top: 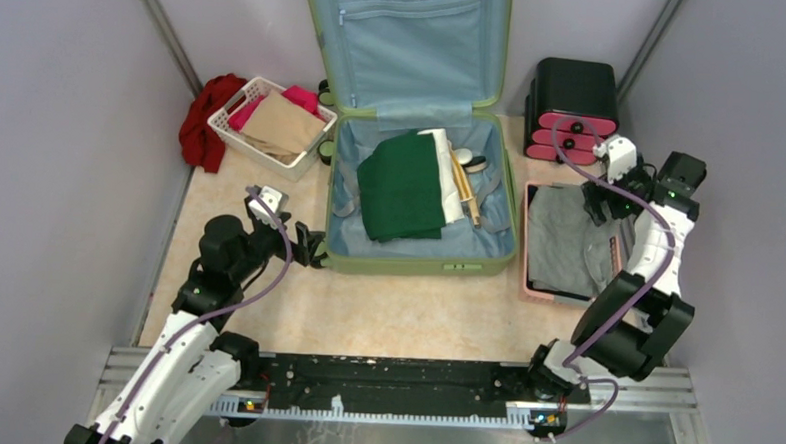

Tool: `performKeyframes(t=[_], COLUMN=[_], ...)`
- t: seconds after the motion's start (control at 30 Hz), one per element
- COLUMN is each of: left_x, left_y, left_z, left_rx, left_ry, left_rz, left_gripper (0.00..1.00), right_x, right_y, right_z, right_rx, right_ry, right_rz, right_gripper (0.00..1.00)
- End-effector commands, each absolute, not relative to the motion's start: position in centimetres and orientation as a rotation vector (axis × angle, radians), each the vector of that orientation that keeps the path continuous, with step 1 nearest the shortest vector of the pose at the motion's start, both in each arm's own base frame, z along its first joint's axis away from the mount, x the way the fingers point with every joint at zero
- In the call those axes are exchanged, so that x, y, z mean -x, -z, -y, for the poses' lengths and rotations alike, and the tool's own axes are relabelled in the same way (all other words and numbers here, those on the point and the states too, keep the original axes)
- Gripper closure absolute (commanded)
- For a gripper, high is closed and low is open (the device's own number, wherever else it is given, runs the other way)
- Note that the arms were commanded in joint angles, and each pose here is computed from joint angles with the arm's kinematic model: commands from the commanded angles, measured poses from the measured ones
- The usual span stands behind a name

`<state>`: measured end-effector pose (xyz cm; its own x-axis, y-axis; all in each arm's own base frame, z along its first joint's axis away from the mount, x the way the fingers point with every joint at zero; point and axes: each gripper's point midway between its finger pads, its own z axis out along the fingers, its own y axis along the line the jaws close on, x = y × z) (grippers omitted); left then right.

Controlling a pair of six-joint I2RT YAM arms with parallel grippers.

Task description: Open, take out, and arrange the luggage

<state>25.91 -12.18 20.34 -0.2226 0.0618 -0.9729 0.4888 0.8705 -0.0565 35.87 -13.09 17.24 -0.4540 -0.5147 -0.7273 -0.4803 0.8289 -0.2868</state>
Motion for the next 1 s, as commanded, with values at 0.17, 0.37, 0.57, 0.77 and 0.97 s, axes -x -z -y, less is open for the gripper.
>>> performKeyframes(t=[0.17, 0.37, 0.57, 0.77, 0.97], left_x=[-26.1, -26.0, -26.1, -26.0, -25.7], left_y=[-21.7, -21.7, -21.7, -21.8, -23.3], left_z=[11.9, 11.9, 11.9, 11.7, 13.0], left_rx=[-0.418, -0.418, -0.417, -0.407, -0.398], left_ry=[0.396, 0.394, 0.394, 0.387, 0.485], left_rz=[-1.713, -1.710, -1.710, -1.711, -1.676], left_gripper=[0.01, 0.01, 0.01, 0.01, 0.01], right_x=[-35.4, -35.8, -36.9, -36.9, -36.3], right_y=[-23.5, -16.8, -8.8, -6.9, -15.3], right_z=[10.3, 10.4, 13.6, 13.2, 10.3], right_rx=[0.626, 0.544, 0.450, 0.433, 0.531], right_ry=[-0.073, -0.125, 0.073, -0.025, -0.081], right_rz=[-2.038, -2.182, -2.358, -2.442, -2.258], right_gripper=[0.54, 0.73, 0.79, 0.77, 0.58])
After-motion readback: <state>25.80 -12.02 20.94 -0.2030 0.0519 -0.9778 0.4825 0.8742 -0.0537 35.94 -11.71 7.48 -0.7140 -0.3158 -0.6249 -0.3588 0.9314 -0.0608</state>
